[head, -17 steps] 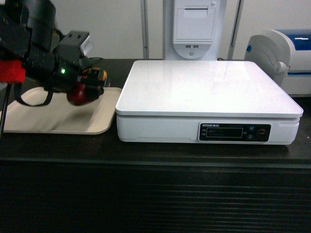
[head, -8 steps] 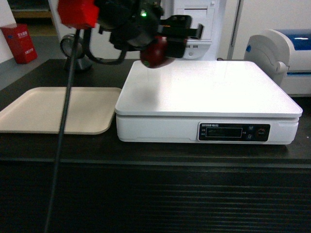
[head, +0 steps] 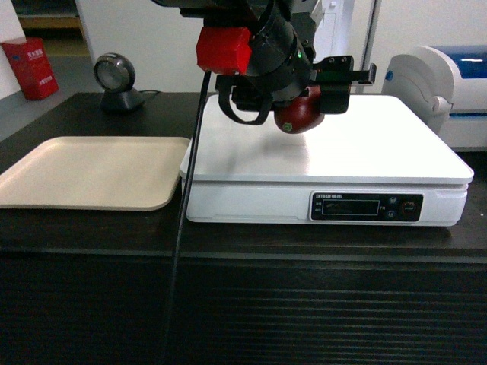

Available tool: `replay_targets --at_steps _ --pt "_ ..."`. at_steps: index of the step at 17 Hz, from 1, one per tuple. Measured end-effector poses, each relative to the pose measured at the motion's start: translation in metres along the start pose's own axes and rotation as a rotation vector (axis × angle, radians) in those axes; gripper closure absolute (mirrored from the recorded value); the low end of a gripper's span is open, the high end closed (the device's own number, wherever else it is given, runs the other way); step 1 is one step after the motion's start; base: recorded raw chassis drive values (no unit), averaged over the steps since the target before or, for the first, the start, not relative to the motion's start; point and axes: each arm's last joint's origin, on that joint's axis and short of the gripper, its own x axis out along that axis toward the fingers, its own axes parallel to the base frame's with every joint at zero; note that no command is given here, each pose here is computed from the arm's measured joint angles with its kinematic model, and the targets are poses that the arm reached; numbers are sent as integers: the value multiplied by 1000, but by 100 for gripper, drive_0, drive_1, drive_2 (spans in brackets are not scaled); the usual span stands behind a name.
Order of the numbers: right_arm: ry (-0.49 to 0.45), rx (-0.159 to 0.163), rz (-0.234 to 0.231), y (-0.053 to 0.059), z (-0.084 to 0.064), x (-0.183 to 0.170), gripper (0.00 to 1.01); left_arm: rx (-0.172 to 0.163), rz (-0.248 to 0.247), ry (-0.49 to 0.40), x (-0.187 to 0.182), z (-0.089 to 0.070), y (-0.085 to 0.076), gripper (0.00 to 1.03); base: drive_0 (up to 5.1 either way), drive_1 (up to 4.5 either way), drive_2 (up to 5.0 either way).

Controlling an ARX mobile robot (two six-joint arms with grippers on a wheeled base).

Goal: Place dark red mango on scale at checkout

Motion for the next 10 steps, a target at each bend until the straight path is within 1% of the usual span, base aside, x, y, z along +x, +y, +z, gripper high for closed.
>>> replay_targets --at_steps 2,3,6,7,8,10 --pt "0 0 0 0 0 0 3 -62 3 1 4 8 -2 42 0 0 0" --pt "0 0 0 0 0 0 3 -86 6 10 8 10 -3 42 0 0 0" --pt "0 0 0 0 0 0 3 -174 24 86 28 3 -1 42 0 0 0" --pt "0 0 0 0 0 0 3 -187 34 109 34 -1 0 42 0 0 0" --pt "0 0 0 0 0 0 3 -199 38 111 35 0 0 42 0 0 0" --pt "0 0 0 0 0 0 3 -206 40 110 35 0 0 42 0 0 0"
